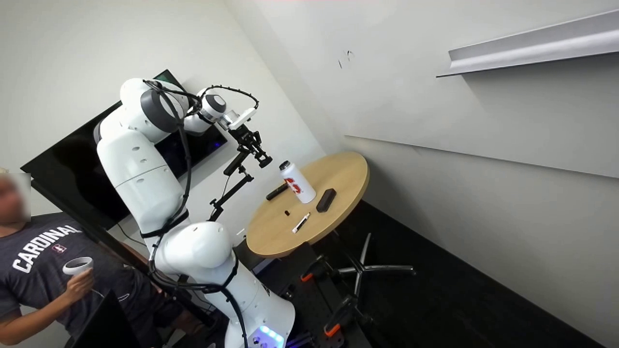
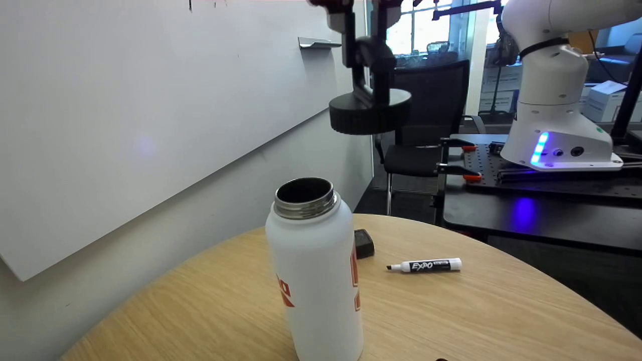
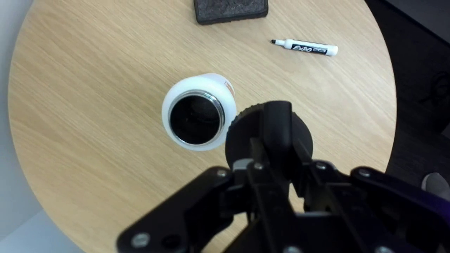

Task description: Pick up the eraser and rub it on the white board. Pick up the lid from the table and put it on the white bottle.

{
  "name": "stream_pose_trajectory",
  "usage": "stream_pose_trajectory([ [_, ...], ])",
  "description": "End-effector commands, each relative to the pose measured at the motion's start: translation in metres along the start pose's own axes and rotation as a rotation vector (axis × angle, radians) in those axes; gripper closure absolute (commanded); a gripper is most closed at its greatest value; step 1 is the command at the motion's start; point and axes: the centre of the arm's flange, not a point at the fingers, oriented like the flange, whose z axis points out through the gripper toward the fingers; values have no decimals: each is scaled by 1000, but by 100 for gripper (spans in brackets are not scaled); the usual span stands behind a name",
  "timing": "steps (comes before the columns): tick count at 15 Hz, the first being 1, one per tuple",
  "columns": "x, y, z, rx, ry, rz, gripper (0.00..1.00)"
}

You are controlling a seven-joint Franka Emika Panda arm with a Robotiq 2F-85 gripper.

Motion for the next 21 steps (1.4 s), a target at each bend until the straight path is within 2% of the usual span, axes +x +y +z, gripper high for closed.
stream_pose_trajectory([
  [1, 4, 24, 3, -20, 3, 10, 95],
  [12, 2, 55, 36, -72, 30, 69, 95],
  [21, -2, 60, 54, -55, 4, 98, 95],
])
